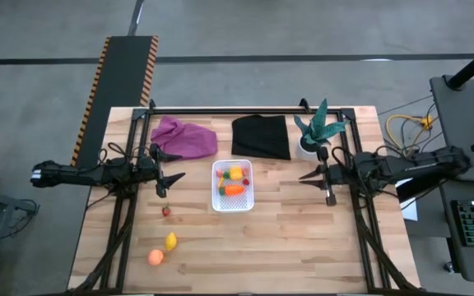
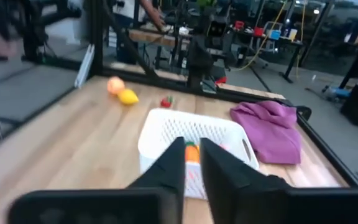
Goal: Pick and placing Produce into tupperware
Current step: Put the red strawberry into the white bin
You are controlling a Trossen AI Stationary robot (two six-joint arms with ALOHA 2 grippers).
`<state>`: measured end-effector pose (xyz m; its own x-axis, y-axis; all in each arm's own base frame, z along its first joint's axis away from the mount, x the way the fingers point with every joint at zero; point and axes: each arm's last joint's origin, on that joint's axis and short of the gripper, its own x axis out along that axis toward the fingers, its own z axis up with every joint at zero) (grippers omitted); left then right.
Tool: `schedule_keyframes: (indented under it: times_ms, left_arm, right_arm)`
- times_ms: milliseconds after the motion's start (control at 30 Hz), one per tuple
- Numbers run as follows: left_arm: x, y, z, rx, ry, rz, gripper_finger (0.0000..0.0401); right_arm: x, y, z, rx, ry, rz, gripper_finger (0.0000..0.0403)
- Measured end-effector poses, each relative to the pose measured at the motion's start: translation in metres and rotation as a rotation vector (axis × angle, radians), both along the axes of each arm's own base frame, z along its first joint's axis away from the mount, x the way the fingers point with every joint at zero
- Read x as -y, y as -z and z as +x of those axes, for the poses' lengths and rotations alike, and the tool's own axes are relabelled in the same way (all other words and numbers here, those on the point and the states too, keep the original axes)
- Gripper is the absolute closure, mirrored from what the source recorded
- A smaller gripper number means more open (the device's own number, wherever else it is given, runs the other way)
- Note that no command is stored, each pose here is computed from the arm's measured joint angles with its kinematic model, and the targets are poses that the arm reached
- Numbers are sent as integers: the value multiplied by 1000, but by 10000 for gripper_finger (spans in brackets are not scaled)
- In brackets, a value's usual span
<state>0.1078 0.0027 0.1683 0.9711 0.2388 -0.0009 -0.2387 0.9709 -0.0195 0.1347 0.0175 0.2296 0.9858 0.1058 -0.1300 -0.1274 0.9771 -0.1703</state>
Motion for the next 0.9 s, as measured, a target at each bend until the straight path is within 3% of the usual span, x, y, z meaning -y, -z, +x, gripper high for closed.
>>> schedule_keyframes:
  times_ms: [133, 433, 900]
  left_arm:
    - [0, 0, 0, 2, -2, -1, 111]
    - [-1, 0, 0, 5, -19, -1, 111]
    - [-1, 0, 0, 2, -26, -1, 111]
  right_arm:
    - [1, 19, -5, -5, 1, -14, 390]
    - [4, 53, -23, 162, 27, 61, 394]
    - [10, 56, -39, 159, 137, 75, 394]
